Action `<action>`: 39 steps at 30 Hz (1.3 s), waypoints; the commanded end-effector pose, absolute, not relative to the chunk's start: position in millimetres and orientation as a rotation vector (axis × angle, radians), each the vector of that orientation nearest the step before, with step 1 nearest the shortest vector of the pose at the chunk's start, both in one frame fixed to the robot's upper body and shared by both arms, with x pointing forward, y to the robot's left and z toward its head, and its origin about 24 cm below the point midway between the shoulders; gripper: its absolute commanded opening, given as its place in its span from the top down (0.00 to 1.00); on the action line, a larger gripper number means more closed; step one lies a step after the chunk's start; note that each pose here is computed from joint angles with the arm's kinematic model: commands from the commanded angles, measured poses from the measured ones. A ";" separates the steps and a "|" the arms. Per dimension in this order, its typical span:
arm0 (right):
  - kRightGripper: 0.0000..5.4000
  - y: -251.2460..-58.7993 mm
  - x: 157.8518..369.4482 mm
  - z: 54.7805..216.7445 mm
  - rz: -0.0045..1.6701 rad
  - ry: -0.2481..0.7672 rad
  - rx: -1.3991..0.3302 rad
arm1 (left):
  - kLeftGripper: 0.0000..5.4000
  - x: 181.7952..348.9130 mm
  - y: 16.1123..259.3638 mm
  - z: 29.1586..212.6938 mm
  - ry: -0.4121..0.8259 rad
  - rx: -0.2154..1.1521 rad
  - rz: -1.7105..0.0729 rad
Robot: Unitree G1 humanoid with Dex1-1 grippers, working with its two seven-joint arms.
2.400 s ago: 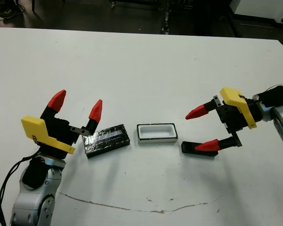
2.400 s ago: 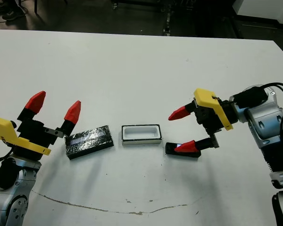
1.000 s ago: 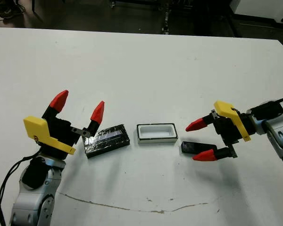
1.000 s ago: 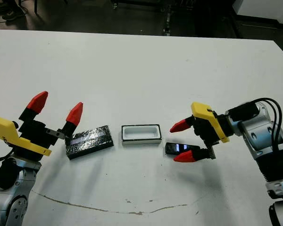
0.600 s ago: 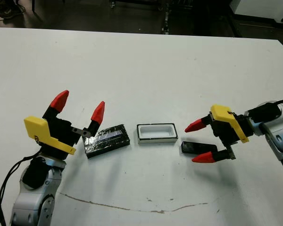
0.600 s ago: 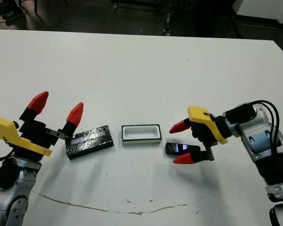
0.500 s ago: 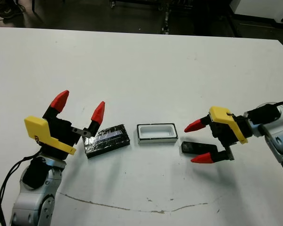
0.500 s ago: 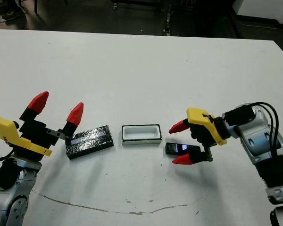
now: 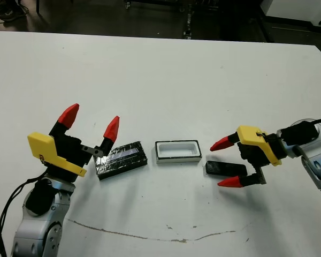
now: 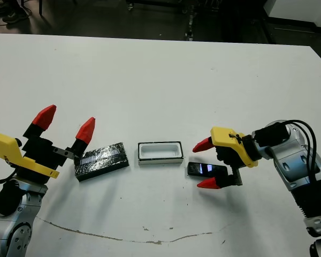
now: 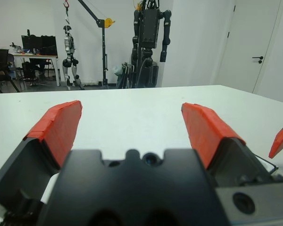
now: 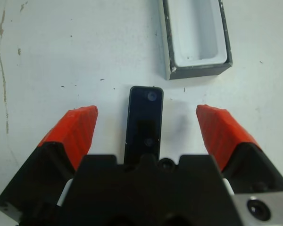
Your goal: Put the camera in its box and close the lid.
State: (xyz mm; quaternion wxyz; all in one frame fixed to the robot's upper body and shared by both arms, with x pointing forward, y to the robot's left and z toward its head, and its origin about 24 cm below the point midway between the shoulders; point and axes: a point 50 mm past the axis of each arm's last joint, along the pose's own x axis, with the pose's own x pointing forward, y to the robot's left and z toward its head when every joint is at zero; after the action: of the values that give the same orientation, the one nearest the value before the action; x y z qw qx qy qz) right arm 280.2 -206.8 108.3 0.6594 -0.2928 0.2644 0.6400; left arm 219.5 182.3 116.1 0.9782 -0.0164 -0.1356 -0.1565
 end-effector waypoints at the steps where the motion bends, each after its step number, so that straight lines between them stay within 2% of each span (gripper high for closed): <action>1: 0.00 -211.5 278.1 102.7 1.436 0.627 -0.658 | 0.00 217.6 184.4 112.9 -0.256 -0.017 -0.318; 7: 0.00 -211.4 277.4 98.1 1.421 0.682 -0.628 | 0.00 217.8 184.0 112.7 -0.253 -0.021 -0.312; 11: 0.00 -211.0 276.7 96.8 1.428 0.674 -0.639 | 0.00 217.6 183.9 112.9 -0.254 -0.021 -0.311; 14: 0.05 -211.3 276.2 95.0 1.426 0.671 -0.636 | 0.00 217.8 183.8 112.6 -0.256 -0.025 -0.306; 21: 0.26 -211.1 274.7 91.9 1.396 0.677 -0.613 | 0.00 217.4 183.5 113.3 -0.249 -0.014 -0.304; 35: 0.68 -208.4 272.3 82.7 1.369 0.576 -0.566 | 0.00 217.2 182.5 112.5 -0.249 -0.050 -0.317; 39: 0.69 -207.5 272.9 81.2 1.359 0.584 -0.547 | 0.00 217.6 183.1 112.0 -0.251 -0.039 -0.313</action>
State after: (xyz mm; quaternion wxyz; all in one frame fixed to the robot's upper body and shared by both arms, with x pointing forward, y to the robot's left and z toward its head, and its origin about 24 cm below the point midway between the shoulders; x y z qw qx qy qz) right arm 275.4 -205.1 90.4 0.6979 -0.2597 0.2467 0.6202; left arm 218.9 181.9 115.2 0.9782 -0.0235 -0.1337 -0.1572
